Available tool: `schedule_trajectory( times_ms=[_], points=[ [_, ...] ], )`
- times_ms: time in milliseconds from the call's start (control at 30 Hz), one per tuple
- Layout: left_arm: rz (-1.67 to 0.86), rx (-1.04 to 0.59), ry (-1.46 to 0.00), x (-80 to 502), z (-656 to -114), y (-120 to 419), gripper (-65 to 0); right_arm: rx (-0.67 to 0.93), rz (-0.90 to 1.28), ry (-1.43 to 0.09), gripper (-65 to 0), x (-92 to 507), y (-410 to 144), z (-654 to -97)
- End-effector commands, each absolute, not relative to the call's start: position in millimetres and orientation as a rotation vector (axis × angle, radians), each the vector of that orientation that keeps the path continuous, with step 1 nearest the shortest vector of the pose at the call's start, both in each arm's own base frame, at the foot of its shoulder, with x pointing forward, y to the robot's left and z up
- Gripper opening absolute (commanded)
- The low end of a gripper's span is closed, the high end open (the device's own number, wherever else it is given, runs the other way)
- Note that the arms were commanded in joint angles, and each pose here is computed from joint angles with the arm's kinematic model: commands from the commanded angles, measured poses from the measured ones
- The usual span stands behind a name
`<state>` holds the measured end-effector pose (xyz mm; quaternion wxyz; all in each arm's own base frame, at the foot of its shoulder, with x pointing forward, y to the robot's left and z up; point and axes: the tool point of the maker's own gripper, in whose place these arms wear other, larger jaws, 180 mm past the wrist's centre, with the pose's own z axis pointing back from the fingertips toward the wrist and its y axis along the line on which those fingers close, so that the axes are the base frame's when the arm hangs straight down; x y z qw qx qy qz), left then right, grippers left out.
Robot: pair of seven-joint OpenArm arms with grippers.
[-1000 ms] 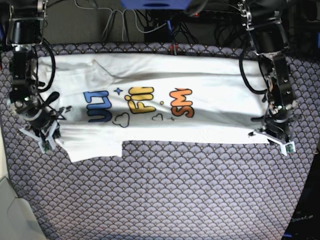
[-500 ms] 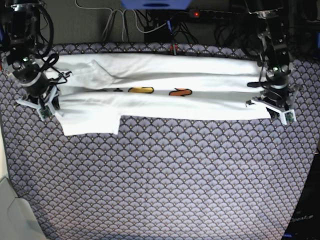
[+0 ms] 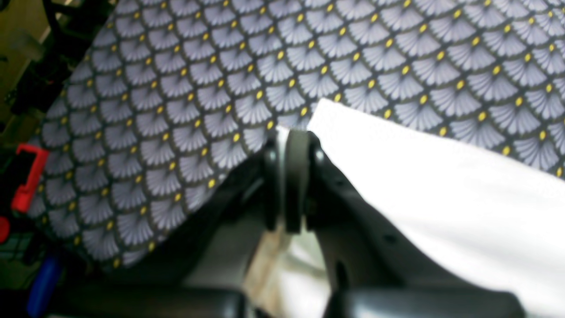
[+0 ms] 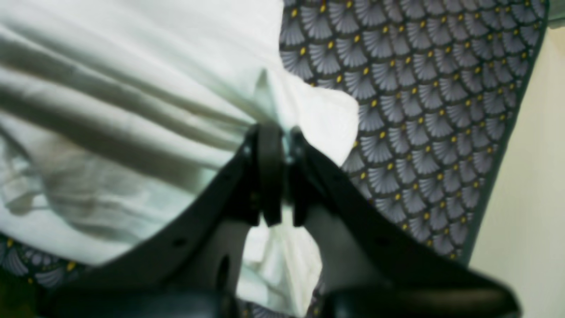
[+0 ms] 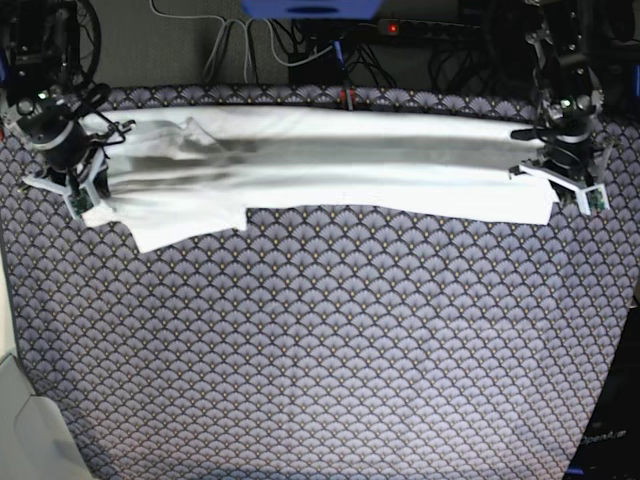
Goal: Fold the T-shirt properly
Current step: 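Lift the hem with both grippers and fold it over toward the collar, then regrasp the loose hem corner with the right gripper and tuck it in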
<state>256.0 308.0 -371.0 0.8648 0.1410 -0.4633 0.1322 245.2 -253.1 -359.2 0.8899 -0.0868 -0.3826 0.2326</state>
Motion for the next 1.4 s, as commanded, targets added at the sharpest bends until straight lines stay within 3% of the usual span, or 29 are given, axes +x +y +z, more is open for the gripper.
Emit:
schedule_trajectory(
  times_ms=[0, 467, 567, 667, 767, 1067, 1367],
  points=[
    [0.272, 0.327, -1.025, 263, -355, 315, -64.5, -0.206, 0.497, -0.823, -65.0, 250, -258, -348],
    [0.286, 0.313, -0.963, 257, -379, 316, -63.5, -0.184, 0.497, -0.736, -65.0, 221, -258, -369],
    [0.290, 0.311, -0.945, 254, -386, 317, -55.6, -0.185, 0.496, -0.730, -65.0, 220, -258, -370],
    [0.292, 0.309, -0.933, 253, -390, 317, -41.5, -0.185, 0.496, -0.730, -65.0, 220, -258, -370],
    [0.292, 0.308, -0.931, 252, -391, 317, -31.5, -0.185, 0.496, -0.726, -58.7, 220, -259, -371],
    [0.292, 0.307, -0.947, 259, -387, 317, -31.5, -0.126, 0.608, -0.664, -37.8, 208, -246, -378],
    [0.292, 0.307, -0.947, 259, -387, 317, -31.5, -0.250, 0.514, -0.692, -36.1, 211, -301, -352]
  ],
)
